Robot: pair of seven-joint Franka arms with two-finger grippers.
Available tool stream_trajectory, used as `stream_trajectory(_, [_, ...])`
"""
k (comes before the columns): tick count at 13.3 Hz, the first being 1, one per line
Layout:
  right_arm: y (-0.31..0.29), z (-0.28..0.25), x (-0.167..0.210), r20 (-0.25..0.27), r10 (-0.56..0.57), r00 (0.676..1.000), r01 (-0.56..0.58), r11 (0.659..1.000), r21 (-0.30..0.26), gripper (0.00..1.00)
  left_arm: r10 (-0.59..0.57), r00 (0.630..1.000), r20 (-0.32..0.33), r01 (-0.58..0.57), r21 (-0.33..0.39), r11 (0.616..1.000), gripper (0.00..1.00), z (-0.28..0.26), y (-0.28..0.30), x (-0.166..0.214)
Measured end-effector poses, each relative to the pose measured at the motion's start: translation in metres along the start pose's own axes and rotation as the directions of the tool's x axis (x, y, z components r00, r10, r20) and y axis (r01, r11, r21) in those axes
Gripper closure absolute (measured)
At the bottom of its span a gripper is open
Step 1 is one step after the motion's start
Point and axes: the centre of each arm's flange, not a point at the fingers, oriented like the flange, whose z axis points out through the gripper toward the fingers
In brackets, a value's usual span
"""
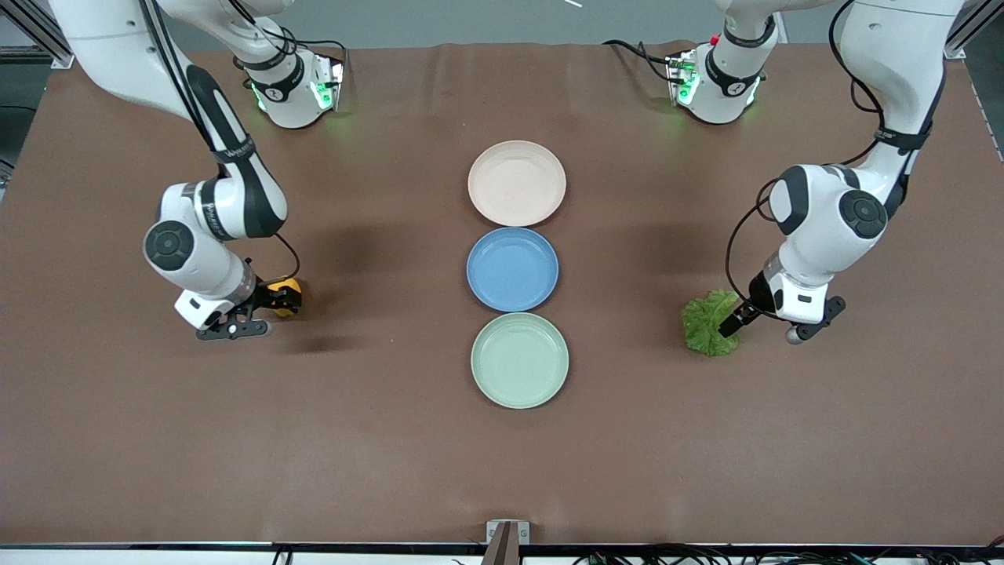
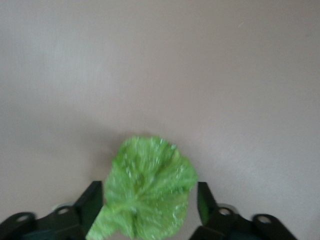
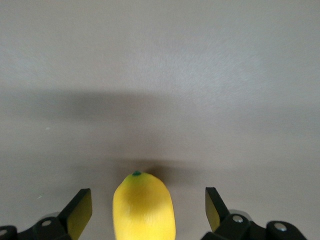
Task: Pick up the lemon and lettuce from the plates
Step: 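Lower the lettuce with the left gripper while the right gripper lowers the lemon, then open the right gripper to release the lemon while the left gripper rises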
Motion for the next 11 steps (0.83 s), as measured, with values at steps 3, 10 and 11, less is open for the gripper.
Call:
stream_trajectory(3, [0.018,-0.099,0.021,0.089,0.037,0.995,-0.037,0.999,0.007,0.0,0.231,0.971,0.066,-0.235,0.064,0.97,0.01,-0.029,-0.002,0.02])
stream_trajectory(10, [0.063,-0.228,0.029,0.135,0.097,0.986,-0.099,0.995,0.01,0.0,0.395,0.903,0.17,-0.417,0.123,0.901,0.0,-0.182,-0.036,0.056])
stream_trajectory(11, [0.061,-0.233,0.03,0.139,0.093,0.986,-0.095,0.995,0.01,0.0,0.396,0.9,0.18,-0.421,0.13,0.898,0.0,-0.21,-0.03,0.054])
